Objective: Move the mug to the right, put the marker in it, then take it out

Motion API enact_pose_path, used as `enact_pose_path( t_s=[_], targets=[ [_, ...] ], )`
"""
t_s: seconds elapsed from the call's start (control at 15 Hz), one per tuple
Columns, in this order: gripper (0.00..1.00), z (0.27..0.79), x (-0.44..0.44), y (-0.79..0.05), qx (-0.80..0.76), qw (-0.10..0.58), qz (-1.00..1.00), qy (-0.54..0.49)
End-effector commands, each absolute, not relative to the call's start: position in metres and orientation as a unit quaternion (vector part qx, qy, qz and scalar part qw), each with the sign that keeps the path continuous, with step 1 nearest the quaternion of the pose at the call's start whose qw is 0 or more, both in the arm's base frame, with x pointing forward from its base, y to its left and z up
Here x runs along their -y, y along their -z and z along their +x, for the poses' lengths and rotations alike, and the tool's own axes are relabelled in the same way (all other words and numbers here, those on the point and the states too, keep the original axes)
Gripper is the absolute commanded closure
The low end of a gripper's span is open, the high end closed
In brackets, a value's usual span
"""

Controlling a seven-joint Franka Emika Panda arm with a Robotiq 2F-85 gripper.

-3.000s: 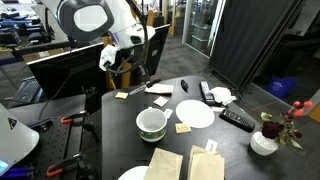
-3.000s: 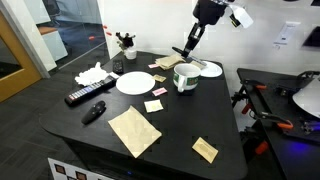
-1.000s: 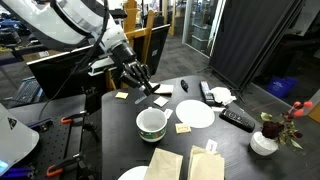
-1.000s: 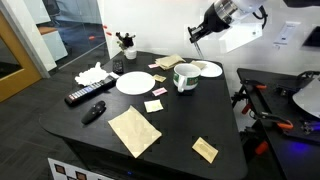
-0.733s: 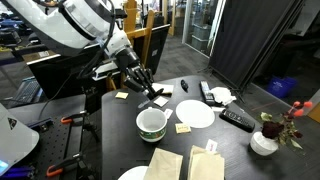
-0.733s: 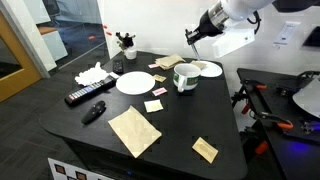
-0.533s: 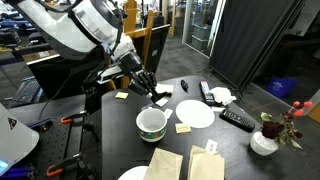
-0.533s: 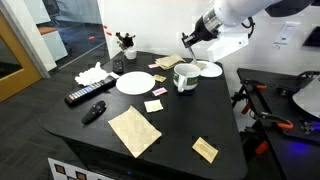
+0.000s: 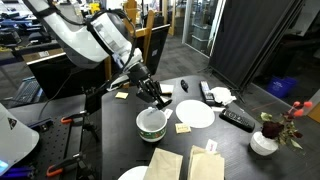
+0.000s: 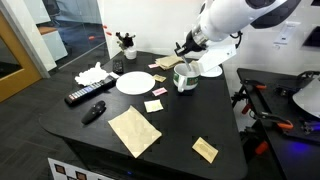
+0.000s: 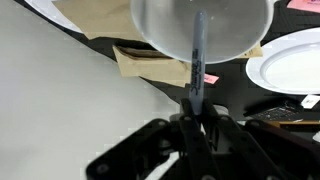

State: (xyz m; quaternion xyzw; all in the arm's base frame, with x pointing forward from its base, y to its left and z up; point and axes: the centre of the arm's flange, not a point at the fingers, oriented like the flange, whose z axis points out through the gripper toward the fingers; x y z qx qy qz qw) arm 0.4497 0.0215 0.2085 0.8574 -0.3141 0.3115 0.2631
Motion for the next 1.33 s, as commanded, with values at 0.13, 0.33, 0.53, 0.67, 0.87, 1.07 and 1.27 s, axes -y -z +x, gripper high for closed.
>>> enact_pose_path(
  t_s=[0.13,0.33,0.53,0.67,0.87,1.07,1.27],
  targets=[
    [0.58,0.451,-0.022,-0.187,0.321,0.257,0.852,-0.325],
    [0.37,0.447,-0.021,-0.183,0.324,0.255,0.851,-0.326],
    [0.16,0.445,-0.021,-0.183,0.324,0.253,0.851,-0.327],
    [0.01,0.443,-0.024,-0.188,0.323,0.253,0.85,-0.33],
    [0.0,0.438,-0.029,-0.201,0.32,0.251,0.849,-0.337],
    [0.0,0.433,-0.038,-0.216,0.314,0.244,0.85,-0.346],
    [0.0,0.424,-0.046,-0.238,0.306,0.233,0.853,-0.352]
  ],
)
